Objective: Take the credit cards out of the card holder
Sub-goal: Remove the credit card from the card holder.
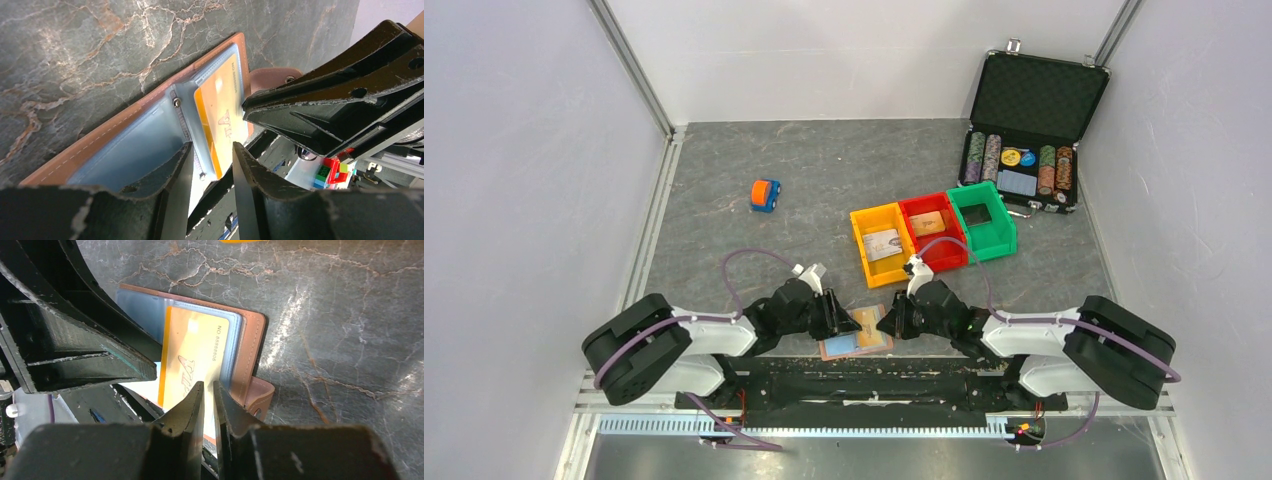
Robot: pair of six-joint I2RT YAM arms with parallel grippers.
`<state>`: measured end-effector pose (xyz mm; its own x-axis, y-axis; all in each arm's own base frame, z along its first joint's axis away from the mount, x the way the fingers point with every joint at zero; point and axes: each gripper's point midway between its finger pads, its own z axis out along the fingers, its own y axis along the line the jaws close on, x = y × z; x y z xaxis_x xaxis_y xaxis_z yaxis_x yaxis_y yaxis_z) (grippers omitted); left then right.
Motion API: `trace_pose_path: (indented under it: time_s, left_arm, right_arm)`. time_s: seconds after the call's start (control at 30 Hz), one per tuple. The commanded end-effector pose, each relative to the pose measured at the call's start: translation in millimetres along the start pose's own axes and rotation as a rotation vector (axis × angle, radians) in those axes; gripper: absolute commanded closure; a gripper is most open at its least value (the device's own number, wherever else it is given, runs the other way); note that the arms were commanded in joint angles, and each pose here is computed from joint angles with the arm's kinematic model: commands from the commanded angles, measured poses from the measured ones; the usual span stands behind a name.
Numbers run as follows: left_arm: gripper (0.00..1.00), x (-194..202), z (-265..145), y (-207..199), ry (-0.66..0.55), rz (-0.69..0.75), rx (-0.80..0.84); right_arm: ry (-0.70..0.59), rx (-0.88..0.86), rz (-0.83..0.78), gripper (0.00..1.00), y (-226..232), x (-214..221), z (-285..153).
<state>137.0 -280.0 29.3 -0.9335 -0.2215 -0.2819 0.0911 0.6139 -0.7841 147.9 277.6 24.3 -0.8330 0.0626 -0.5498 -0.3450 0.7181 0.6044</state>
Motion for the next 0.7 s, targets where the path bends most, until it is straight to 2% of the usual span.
trace_pose_path:
  time_s: [0.0, 0.2, 0.4, 0.5, 0.67]
  left_arm:
    - [0.59, -5, 3, -16, -0.011, 0.042, 0.083]
    - [0.70, -5, 2, -23, -0.019, 0.027, 0.132]
    - [0.70, -9, -6, -27, -0.058, 0.030, 0.153]
    - [0.74, -11, -9, -30, -0.073, 0.037, 0.168]
    - [0.74, -12, -7, -34, -0.066, 0.044, 0.181]
  right_arm:
    - [-0.008, -0.012, 0.001, 0.85, 4, -3, 4]
    - [-0.004, -0.012, 0.009, 0.85, 2, 0, 3]
    - [0.001, -0.012, 0.010, 0.85, 1, 3, 3]
    - [0.001, -0.012, 0.010, 0.85, 1, 3, 3]
    - [0.001, -0.014, 0.013, 0.85, 1, 3, 3]
